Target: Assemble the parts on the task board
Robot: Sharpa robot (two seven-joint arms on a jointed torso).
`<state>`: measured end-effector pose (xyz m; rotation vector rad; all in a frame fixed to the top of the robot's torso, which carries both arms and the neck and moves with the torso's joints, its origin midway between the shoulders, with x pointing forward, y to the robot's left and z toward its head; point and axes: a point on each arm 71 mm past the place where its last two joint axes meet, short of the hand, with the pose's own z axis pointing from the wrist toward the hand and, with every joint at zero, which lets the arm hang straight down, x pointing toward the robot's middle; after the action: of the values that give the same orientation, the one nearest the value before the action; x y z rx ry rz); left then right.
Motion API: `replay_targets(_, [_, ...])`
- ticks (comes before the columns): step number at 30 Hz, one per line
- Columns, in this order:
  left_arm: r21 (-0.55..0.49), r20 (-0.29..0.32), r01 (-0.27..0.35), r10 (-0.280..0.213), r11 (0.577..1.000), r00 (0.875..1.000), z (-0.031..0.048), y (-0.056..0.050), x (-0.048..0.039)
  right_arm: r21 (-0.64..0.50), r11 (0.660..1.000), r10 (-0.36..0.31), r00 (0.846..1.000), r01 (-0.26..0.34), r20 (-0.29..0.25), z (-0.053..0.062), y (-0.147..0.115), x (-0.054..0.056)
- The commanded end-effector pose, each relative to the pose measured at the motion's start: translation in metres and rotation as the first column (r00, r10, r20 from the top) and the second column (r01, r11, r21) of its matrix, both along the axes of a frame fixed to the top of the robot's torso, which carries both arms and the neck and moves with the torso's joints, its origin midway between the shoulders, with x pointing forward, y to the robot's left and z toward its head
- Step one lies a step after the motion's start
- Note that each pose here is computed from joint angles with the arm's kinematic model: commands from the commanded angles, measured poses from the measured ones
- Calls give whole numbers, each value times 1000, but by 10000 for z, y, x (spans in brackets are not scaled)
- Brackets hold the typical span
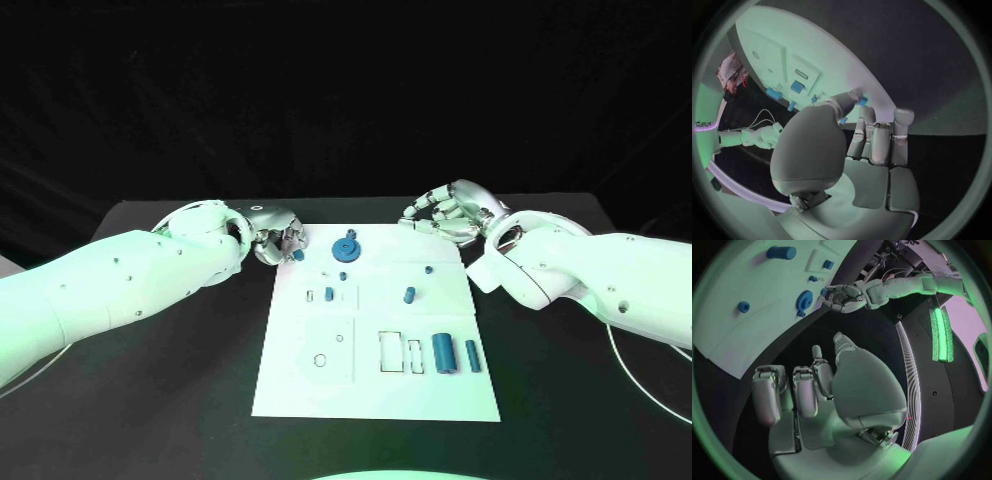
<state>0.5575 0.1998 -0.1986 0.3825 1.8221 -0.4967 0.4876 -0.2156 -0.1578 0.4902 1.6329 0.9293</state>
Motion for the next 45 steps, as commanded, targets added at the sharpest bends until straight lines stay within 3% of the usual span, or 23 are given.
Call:
replay_targets(1, [67, -54, -20, 24, 998, 998, -150, 66, -25, -8, 1000, 18, 1000, -18, 2, -2, 15, -7])
replay_targets(45, [61, -93, 24, -18, 998, 995, -178, 1, -40, -9, 1000, 19, 1000, -19, 2, -2, 14, -8])
